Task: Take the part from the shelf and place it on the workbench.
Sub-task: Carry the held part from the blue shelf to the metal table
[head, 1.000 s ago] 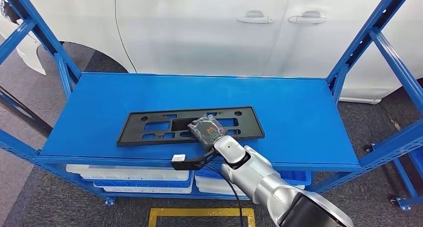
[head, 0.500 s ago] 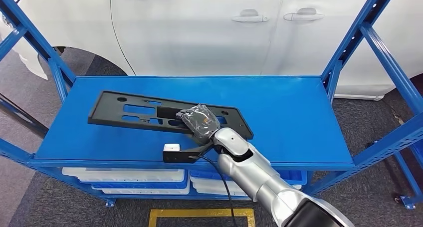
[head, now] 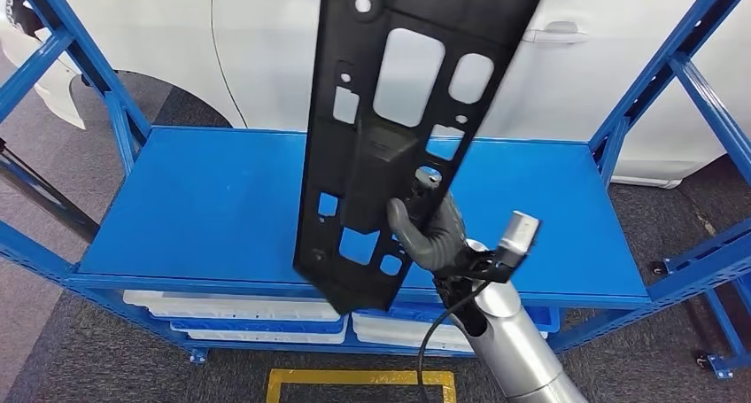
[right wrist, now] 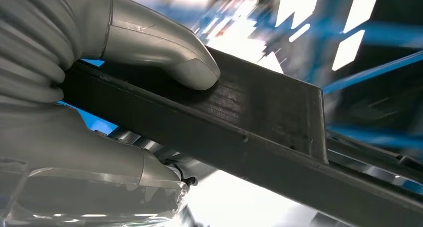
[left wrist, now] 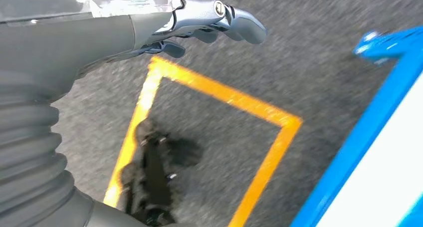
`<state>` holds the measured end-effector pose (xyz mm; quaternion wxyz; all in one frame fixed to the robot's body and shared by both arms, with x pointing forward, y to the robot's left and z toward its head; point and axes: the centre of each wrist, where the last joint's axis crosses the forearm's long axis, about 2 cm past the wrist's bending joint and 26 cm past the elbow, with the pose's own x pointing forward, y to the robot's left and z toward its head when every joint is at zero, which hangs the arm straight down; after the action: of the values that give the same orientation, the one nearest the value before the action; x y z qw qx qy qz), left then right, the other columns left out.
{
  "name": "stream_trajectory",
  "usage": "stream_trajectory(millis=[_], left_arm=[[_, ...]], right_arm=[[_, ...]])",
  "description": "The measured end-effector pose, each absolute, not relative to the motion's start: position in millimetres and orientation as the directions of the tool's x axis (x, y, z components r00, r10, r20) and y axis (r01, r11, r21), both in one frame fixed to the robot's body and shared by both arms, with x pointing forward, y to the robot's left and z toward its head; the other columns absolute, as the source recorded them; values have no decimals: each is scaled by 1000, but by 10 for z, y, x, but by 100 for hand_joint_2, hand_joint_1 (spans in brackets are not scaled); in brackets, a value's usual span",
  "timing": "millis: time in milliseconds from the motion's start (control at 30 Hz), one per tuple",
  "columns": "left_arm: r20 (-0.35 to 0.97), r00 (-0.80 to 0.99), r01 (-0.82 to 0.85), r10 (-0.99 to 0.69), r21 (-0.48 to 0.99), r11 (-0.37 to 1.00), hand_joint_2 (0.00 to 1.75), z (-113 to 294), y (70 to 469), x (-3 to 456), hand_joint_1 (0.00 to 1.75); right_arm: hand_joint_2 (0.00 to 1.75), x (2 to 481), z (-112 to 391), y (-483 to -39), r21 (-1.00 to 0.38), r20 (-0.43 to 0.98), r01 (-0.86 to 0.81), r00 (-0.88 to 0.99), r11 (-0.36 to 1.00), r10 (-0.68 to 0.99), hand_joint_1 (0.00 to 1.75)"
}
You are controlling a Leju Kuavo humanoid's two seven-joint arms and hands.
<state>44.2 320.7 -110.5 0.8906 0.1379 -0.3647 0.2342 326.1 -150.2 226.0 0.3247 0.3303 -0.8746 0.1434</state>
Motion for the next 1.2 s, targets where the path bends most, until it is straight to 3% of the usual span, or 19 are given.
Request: stream_trajectory(millis=[100,233,1200], left_arm=[[712,630,-514,308,85,854,175,-1105,3208,439,0],[689,653,-502,315,82,861,175,-1105,3195,443,0],[648,698,-498,305,135,857,175,-1101,3221,458,0]], right_arm=[[175,3123,2227,-1594,18,604,-772,-498,635,-622,175],[175,3017,2299,-1672,-1,548,-806,-496,592,-674,175],[175,2850,2496,-1921,-66,454,-820,-532,568,-715,175]])
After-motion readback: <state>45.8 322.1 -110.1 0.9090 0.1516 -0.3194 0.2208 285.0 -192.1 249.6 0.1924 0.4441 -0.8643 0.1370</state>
